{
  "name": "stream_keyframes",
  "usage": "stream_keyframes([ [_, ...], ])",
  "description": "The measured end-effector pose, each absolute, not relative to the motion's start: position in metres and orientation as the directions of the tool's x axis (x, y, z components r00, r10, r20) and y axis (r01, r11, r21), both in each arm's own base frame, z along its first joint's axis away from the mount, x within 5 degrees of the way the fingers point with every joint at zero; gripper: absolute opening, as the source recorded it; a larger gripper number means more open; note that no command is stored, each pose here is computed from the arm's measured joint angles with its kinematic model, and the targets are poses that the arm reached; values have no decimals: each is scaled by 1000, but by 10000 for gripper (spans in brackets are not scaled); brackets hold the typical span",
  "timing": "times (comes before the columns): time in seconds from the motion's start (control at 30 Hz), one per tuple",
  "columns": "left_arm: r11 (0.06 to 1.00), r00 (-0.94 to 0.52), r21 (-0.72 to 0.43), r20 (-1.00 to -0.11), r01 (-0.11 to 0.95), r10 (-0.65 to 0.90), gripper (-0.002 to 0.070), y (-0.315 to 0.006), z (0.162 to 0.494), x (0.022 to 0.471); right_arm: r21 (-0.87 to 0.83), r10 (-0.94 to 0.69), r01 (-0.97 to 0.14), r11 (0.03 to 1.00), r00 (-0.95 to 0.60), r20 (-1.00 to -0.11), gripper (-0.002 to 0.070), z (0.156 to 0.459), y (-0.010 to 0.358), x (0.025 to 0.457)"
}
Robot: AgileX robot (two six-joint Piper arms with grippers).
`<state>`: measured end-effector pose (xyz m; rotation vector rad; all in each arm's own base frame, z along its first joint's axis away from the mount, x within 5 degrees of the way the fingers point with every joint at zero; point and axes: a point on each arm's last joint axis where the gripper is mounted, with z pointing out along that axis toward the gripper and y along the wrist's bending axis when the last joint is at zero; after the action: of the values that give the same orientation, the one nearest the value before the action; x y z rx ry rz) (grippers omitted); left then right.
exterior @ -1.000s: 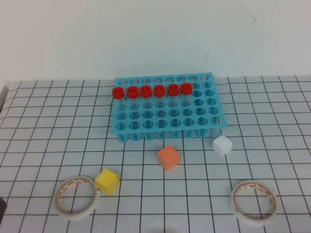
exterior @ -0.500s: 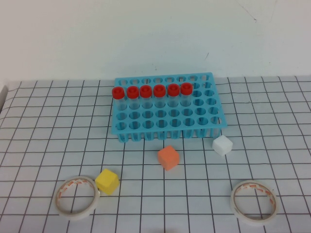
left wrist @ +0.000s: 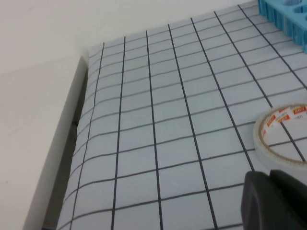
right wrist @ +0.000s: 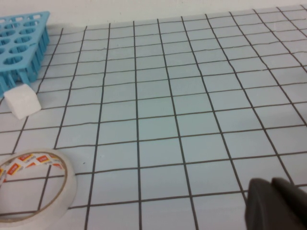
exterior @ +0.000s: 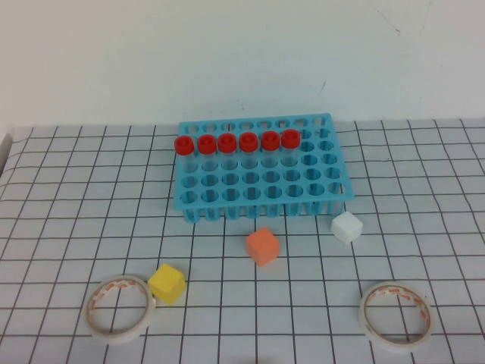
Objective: Place the test tubes
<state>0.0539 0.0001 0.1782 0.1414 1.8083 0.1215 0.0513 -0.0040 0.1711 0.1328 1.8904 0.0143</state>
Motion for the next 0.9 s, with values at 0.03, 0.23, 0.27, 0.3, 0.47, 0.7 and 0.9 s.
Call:
stream_keyframes([
  [0.03,987,-248,158,-955,34,161,-1,0,177,54,76,99,85,993,-312,-945,-1,171,-4,51],
  [0.23,986,-265,160,-950,37,164,-1,0,176,53,76,99,85,993,-312,-945,-1,171,-4,51],
  [0.27,987,-265,158,-951,38,162,-1,0,176,53,76,99,85,993,-312,-945,-1,171,-4,51],
  [0.3,988,-265,153,-951,37,157,-1,0,176,53,76,99,85,993,-312,-945,-1,171,-4,51],
  [0.47,997,-266,80,-960,22,83,-1,-1,176,53,76,99,85,993,-312,-945,-1,171,-4,51],
  [0.7,998,-267,60,-962,19,63,-1,-1,176,53,76,99,85,993,-312,-945,-1,171,-4,51],
  [0.9,998,-267,60,-962,19,63,-2,-1,176,53,76,99,85,993,-312,-945,-1,171,-4,51],
])
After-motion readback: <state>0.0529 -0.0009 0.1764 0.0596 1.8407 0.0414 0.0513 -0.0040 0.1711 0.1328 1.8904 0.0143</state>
